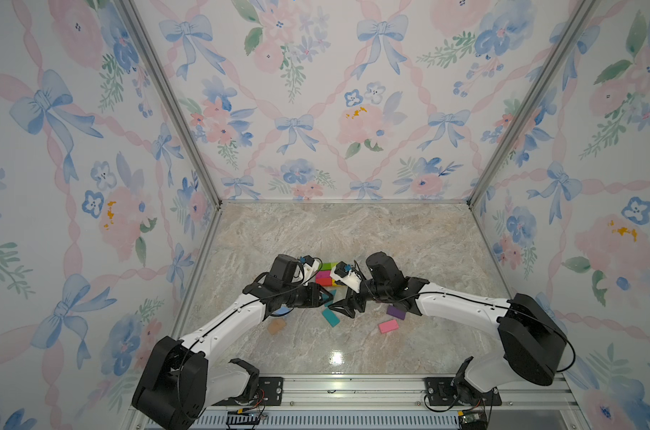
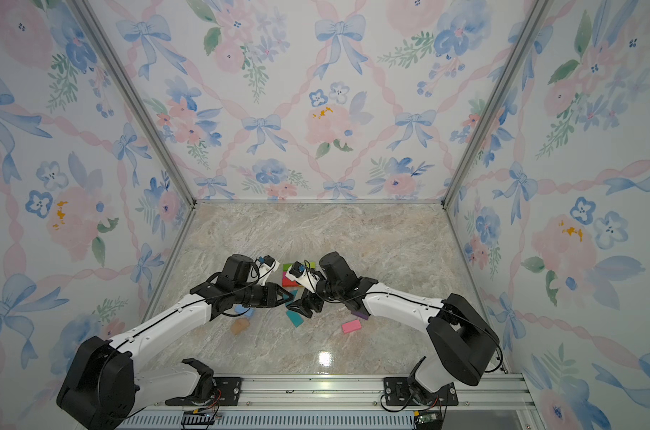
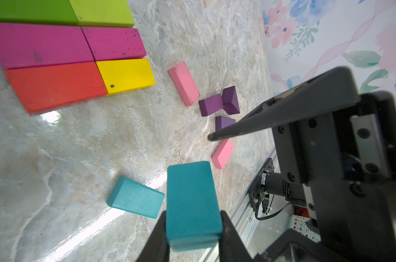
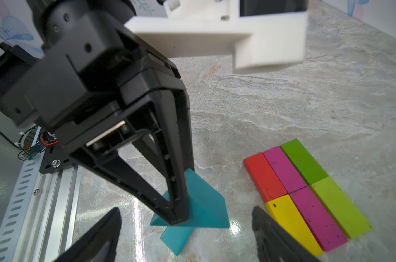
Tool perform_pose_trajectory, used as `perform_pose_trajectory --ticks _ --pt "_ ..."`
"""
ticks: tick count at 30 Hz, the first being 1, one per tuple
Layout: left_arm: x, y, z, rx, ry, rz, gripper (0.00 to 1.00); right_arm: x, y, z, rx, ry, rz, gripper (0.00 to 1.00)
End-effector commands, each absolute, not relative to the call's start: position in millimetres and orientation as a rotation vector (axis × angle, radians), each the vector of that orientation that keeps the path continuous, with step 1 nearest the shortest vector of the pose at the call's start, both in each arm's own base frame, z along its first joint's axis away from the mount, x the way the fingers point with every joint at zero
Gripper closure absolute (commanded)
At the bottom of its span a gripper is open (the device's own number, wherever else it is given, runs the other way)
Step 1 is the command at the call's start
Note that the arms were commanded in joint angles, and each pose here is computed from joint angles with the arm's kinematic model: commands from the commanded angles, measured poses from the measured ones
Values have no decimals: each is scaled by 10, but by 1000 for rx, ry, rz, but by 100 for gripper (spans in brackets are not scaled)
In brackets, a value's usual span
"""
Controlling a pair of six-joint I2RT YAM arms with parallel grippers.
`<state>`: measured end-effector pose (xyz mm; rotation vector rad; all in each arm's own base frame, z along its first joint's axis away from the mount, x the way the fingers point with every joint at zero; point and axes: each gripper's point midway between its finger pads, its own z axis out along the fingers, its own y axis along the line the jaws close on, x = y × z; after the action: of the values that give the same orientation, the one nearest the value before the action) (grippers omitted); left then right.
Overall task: Assemble a piece of candy with building blocks
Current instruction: Place the building block at the center of the board.
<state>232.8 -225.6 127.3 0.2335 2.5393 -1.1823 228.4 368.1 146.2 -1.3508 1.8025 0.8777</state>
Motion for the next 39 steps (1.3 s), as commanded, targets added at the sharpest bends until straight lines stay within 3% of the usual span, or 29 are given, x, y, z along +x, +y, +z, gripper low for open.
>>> perform_pose_trajectory --ticks 1,14,39 --pt "2320 -2279 1397 268 2494 -1221 89 2257 3736 1421 -1406 1802 861 10" --pt "2332 -2288 1430 274 2483 -1233 89 2306 3794 1277 -1453 1835 807 16" --pt "2346 -2270 1409 244 2493 -1225 89 2360 3799 1206 -1439 1879 721 49"
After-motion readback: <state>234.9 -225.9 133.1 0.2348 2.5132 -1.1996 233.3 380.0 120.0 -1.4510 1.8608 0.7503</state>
